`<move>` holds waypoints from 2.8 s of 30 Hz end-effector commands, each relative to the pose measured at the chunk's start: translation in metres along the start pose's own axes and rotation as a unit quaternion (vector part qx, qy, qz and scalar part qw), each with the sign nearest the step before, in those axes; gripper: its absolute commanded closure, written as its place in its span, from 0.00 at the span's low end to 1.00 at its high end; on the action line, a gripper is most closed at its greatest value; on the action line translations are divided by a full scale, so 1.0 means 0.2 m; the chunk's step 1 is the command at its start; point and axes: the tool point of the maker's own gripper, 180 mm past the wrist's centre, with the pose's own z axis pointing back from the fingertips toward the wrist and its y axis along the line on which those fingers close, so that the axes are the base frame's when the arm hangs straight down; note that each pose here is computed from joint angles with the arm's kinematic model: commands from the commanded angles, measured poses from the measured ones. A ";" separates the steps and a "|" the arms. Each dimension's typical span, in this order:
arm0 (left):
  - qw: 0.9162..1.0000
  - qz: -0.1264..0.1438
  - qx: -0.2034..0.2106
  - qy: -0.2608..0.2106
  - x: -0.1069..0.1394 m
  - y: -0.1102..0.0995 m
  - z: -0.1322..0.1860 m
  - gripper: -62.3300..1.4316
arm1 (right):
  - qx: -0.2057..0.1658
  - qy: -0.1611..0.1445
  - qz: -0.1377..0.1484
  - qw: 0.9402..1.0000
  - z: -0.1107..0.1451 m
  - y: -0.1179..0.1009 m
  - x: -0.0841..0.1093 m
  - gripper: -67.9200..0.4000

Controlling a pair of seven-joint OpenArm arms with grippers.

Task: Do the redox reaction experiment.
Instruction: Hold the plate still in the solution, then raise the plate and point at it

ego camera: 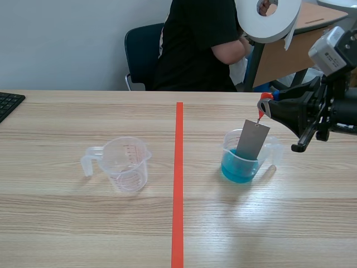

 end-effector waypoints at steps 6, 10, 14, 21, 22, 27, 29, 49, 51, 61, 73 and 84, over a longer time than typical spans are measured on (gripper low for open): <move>1.000 0.000 -0.007 -0.009 0.02 -0.02 0.00 0.90 | 0.003 -0.006 0.009 1.000 0.00 -0.01 0.04 0.98; 1.000 0.000 -0.007 -0.009 0.02 -0.02 0.00 0.90 | 0.003 -0.006 0.009 1.000 0.00 -0.02 0.04 0.98; 1.000 0.000 -0.007 -0.009 0.02 -0.02 0.00 0.90 | 0.003 -0.003 0.009 1.000 0.00 -0.01 0.04 0.98; 1.000 0.000 -0.007 -0.009 0.02 -0.02 0.00 0.90 | 0.003 -0.003 0.007 1.000 0.00 -0.01 0.03 0.98; 1.000 0.000 -0.007 -0.009 0.02 -0.02 0.00 0.90 | 0.002 -0.003 0.008 1.000 0.00 -0.02 0.04 0.97; 1.000 0.000 -0.007 -0.009 0.02 -0.02 0.00 0.90 | -0.008 0.003 0.022 1.000 0.03 -0.05 0.07 0.97; 1.000 0.000 -0.007 -0.009 0.02 -0.02 0.00 0.90 | -0.011 0.002 0.028 1.000 0.04 -0.07 0.09 0.97; 1.000 0.001 -0.007 -0.009 0.02 -0.02 0.00 0.90 | -0.022 -0.007 0.044 0.999 0.09 -0.09 0.36 0.98; 1.000 0.001 -0.007 -0.009 0.02 -0.02 0.00 0.90 | -0.024 -0.008 0.045 0.999 0.10 -0.09 0.38 0.98; 1.000 0.001 -0.007 -0.009 0.02 -0.02 0.00 0.90 | -0.021 -0.013 0.051 0.998 0.13 -0.07 0.50 0.98; 1.000 0.000 -0.007 -0.011 0.03 -0.01 -0.01 0.90 | -0.017 -0.031 0.051 0.998 0.18 -0.04 0.63 0.97; 1.000 -0.002 -0.008 -0.011 0.03 -0.01 -0.01 0.90 | -0.011 -0.042 0.045 0.998 0.19 -0.03 0.67 0.98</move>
